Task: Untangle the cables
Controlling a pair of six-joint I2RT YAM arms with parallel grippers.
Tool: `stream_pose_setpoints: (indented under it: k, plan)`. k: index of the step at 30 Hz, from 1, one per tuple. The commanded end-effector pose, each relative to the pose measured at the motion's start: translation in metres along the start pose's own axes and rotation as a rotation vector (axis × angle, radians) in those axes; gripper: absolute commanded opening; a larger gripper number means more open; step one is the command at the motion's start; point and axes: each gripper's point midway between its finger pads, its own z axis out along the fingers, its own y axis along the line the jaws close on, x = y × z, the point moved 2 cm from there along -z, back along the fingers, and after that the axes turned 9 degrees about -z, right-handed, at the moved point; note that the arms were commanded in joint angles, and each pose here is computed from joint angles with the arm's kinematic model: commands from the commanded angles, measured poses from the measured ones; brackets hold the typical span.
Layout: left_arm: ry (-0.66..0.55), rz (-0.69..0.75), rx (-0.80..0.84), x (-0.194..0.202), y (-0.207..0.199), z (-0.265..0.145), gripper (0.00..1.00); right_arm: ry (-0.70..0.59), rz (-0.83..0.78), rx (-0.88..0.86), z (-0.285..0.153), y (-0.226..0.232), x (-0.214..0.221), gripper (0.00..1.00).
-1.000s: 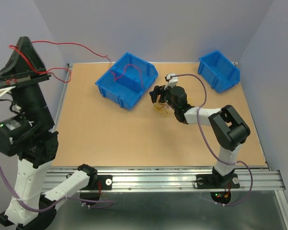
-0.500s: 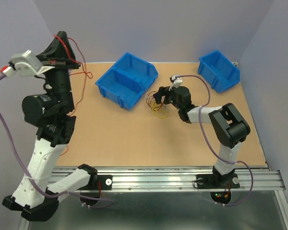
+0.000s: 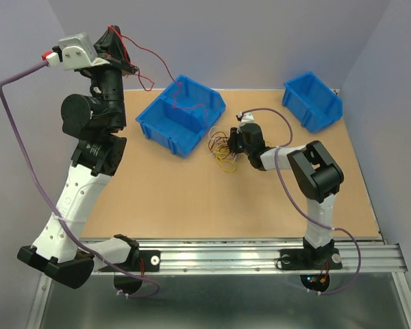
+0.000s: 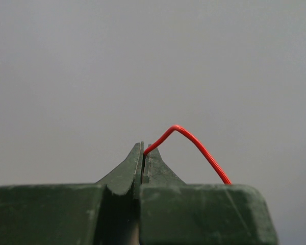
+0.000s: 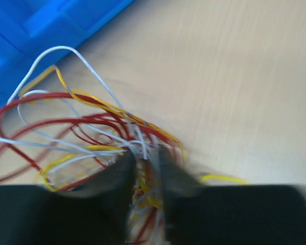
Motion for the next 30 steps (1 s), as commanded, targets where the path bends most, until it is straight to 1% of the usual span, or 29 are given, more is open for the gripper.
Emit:
stream_pose_setpoints:
  k: [1, 2, 3, 5, 6, 8, 10, 12, 13, 14, 16, 17, 19, 21, 22, 24, 25, 26, 27, 28, 29, 30]
  plan:
    - [-0.083, -0.035, 0.032, -0.028, -0.014, 0.013, 0.0, 0.065, -0.053, 0.064, -0.006, -0.01, 0.005, 0.13]
    - [-0.075, -0.03, 0.049, -0.024, -0.018, 0.017, 0.0, 0.076, -0.055, 0.078, -0.009, -0.014, 0.007, 0.04]
    - [-0.046, -0.014, 0.046, -0.007, -0.018, 0.024, 0.0, 0.068, -0.055, 0.093, -0.014, -0.018, 0.003, 0.0]
    - [-0.011, 0.021, 0.044, 0.011, -0.017, 0.029, 0.0, 0.082, -0.052, 0.104, -0.023, -0.024, 0.008, 0.01]
    - [0.012, 0.039, 0.032, 0.026, -0.014, 0.034, 0.0, 0.083, -0.036, 0.122, -0.026, -0.032, 0.008, 0.01]
    - [0.025, 0.067, -0.015, 0.039, -0.006, 0.037, 0.0, 0.066, -0.02, 0.149, -0.037, -0.042, 0.0, 0.01]
    - [0.04, 0.12, -0.038, 0.056, 0.0, 0.041, 0.0, 0.075, -0.003, 0.205, -0.048, -0.06, 0.003, 0.0]
    - [0.033, 0.16, -0.068, 0.064, 0.008, 0.042, 0.0, 0.063, 0.005, 0.238, -0.06, -0.069, -0.003, 0.01]
    - [0.019, 0.169, -0.074, 0.068, 0.01, 0.044, 0.0, 0.07, 0.002, 0.26, -0.066, -0.074, 0.001, 0.01]
    - [0.023, 0.187, -0.087, 0.074, 0.014, 0.043, 0.0, 0.049, 0.005, 0.268, -0.073, -0.075, -0.007, 0.01]
    - [0.009, 0.207, -0.119, 0.075, 0.019, 0.044, 0.0, 0.048, 0.011, 0.298, -0.081, -0.081, -0.005, 0.0]
    - [0.004, 0.211, -0.13, 0.074, 0.021, 0.044, 0.0, 0.027, 0.017, 0.309, -0.087, -0.082, -0.012, 0.0]
    - [-0.028, 0.208, -0.142, 0.061, 0.022, 0.043, 0.0, 0.016, 0.026, 0.345, -0.093, -0.088, -0.015, 0.0]
    - [-0.048, 0.187, -0.169, 0.053, 0.026, 0.038, 0.0, 0.045, 0.026, 0.393, -0.101, -0.095, -0.012, 0.01]
    - [-0.078, 0.142, -0.172, 0.038, 0.025, 0.034, 0.0, 0.06, 0.022, 0.42, -0.104, -0.098, -0.011, 0.01]
    - [-0.088, 0.1, -0.14, 0.03, 0.021, 0.027, 0.0, 0.08, 0.026, 0.428, -0.111, -0.099, -0.007, 0.01]
    - [-0.113, 0.067, -0.116, 0.011, 0.017, 0.02, 0.0, 0.06, 0.035, 0.421, -0.115, -0.098, -0.013, 0.04]
    - [-0.103, 0.029, -0.067, 0.013, 0.01, 0.015, 0.0, 0.052, 0.039, 0.396, -0.117, -0.094, -0.015, 0.25]
    - [-0.108, -0.001, -0.038, 0.007, 0.005, 0.01, 0.0, 0.049, 0.041, 0.384, -0.119, -0.092, -0.016, 0.39]
    - [-0.133, -0.037, -0.015, -0.01, 0.002, 0.003, 0.0, 0.042, 0.044, 0.374, -0.12, -0.09, -0.018, 0.48]
    - [-0.132, -0.06, 0.006, -0.014, -0.002, -0.001, 0.0, 0.024, 0.047, 0.367, -0.123, -0.089, -0.024, 0.59]
    - [-0.127, -0.086, 0.039, -0.017, -0.008, -0.005, 0.0, 0.017, 0.05, 0.366, -0.124, -0.089, -0.025, 0.61]
